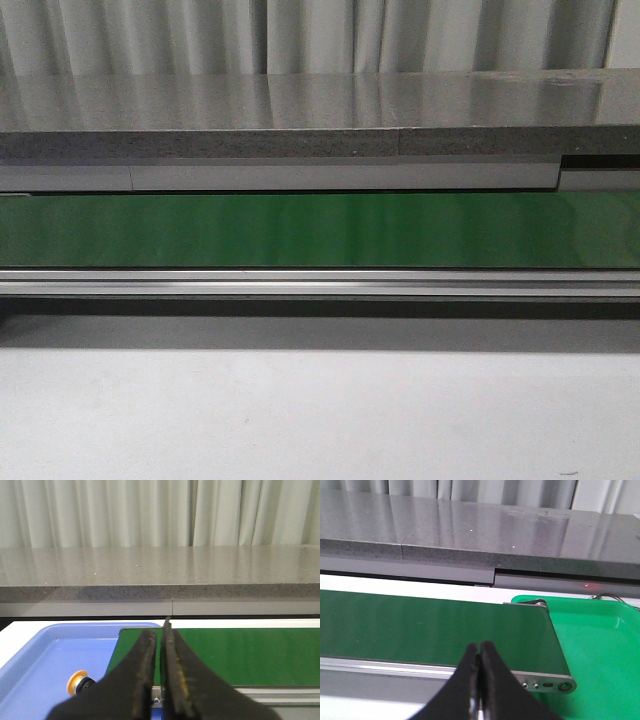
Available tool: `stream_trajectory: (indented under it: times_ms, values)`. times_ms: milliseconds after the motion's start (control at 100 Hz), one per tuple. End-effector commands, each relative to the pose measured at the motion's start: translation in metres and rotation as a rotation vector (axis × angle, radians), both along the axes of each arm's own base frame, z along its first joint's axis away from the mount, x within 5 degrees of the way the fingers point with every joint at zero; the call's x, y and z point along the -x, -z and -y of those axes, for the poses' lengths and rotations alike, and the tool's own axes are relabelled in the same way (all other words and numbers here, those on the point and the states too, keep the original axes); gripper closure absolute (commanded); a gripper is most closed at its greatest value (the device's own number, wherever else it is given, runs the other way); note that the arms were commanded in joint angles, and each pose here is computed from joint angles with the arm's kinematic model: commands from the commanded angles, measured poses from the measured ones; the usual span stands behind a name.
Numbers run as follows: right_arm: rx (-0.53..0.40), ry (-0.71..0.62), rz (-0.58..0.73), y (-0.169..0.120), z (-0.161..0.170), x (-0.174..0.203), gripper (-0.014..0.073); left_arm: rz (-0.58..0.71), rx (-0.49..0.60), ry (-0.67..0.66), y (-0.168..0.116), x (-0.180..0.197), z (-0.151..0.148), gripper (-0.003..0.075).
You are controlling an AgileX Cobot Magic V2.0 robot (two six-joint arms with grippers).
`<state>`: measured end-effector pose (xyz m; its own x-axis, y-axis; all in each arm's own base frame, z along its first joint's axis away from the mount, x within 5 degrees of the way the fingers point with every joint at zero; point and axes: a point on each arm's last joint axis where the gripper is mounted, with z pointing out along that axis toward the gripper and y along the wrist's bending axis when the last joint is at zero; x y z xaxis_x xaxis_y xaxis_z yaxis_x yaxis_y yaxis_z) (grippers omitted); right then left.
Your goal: Move button from right to left
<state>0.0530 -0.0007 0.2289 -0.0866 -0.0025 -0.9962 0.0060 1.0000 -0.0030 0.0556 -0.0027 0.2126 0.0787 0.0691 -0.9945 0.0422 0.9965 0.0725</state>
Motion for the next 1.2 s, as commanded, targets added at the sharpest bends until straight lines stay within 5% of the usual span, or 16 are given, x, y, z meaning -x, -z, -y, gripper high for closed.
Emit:
stream_trajectory:
  times_ms: [0,540,1190]
  values:
    - [0.003,-0.002,0.123,-0.01,0.0,0.003,0.0659,0.073,0.023,0.001,0.005,0.002,0.0,0.0715]
    - [-0.016,-0.01,0.177,0.024,-0.001,-0.002,0.0659,0.073,0.023,0.001,0.005,0.002,0.0,0.0715]
    - [-0.021,-0.009,0.17,0.024,-0.001,-0.002,0.0659,0.073,0.023,0.001,0.005,0.002,0.0,0.0715]
